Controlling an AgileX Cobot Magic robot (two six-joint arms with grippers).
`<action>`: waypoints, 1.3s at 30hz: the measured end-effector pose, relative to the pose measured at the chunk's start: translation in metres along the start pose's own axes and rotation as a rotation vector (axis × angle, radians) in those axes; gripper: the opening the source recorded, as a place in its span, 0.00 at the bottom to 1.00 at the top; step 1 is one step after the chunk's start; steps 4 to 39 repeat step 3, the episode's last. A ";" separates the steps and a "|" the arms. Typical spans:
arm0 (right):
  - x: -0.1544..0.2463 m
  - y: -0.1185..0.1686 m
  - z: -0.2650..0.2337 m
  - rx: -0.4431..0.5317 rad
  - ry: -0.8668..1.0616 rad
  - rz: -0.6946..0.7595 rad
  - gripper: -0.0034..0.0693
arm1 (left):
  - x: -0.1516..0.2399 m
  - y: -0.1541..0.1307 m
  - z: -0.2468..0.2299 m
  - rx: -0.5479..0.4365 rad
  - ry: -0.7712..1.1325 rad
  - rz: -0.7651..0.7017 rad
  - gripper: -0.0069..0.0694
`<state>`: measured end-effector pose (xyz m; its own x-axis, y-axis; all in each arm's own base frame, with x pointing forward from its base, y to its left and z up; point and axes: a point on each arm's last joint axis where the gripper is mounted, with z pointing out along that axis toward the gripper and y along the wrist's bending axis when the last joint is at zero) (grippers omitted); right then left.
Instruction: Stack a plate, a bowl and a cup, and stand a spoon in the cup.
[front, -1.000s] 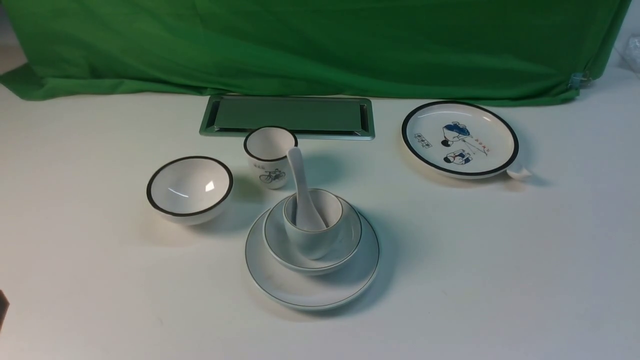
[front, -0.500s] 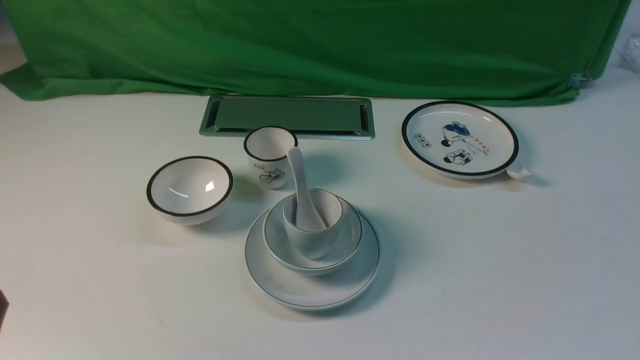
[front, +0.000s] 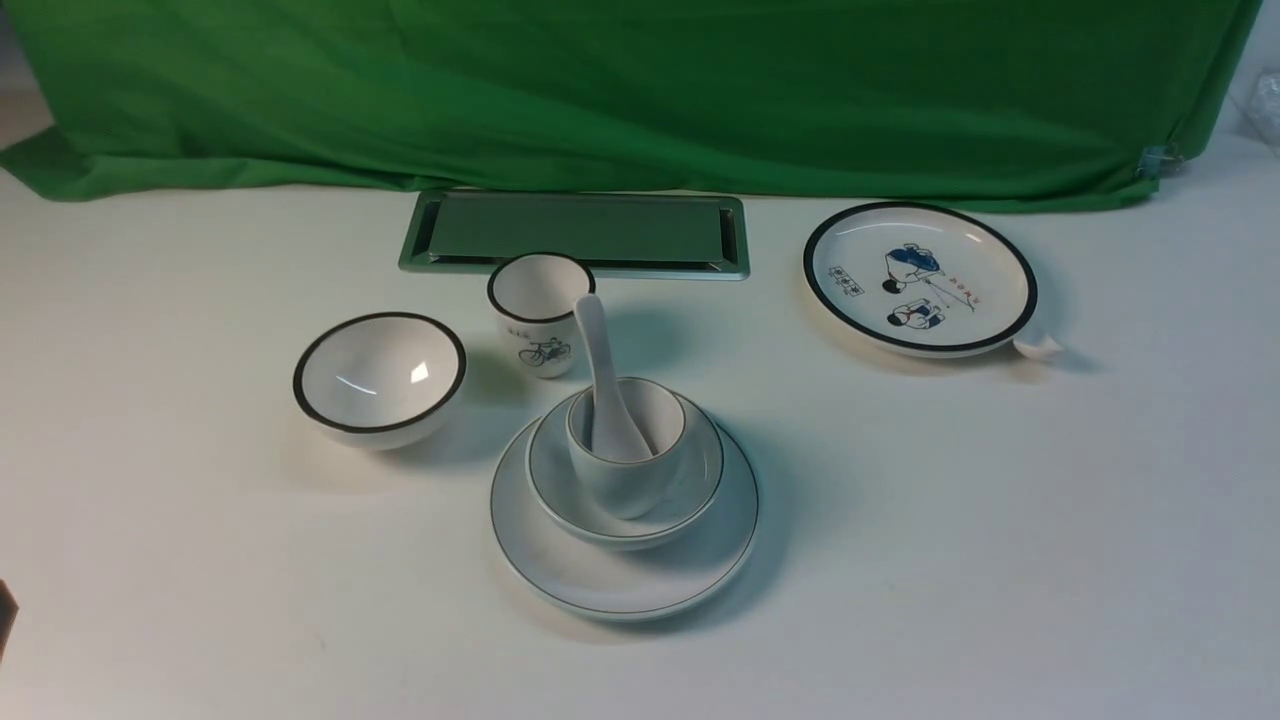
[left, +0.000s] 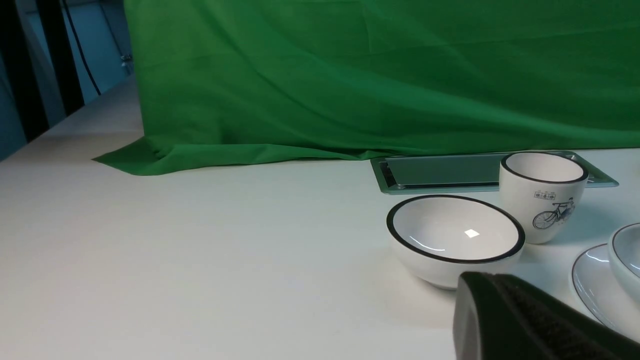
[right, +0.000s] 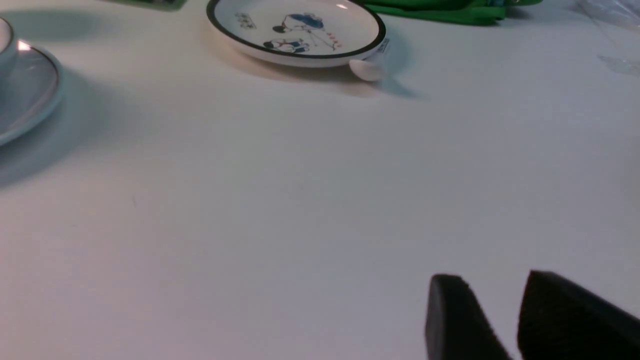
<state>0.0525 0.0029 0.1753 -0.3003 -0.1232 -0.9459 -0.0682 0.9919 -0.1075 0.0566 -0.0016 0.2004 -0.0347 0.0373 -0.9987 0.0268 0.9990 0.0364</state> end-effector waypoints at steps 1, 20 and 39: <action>0.000 0.000 0.000 0.000 0.000 0.000 0.37 | 0.000 0.000 0.000 0.000 0.000 0.000 0.09; 0.000 0.000 0.000 0.000 0.000 0.000 0.37 | 0.000 0.000 0.000 0.000 0.000 0.000 0.09; 0.000 0.000 0.000 0.000 0.000 0.000 0.37 | 0.000 0.000 0.000 0.000 0.000 0.000 0.09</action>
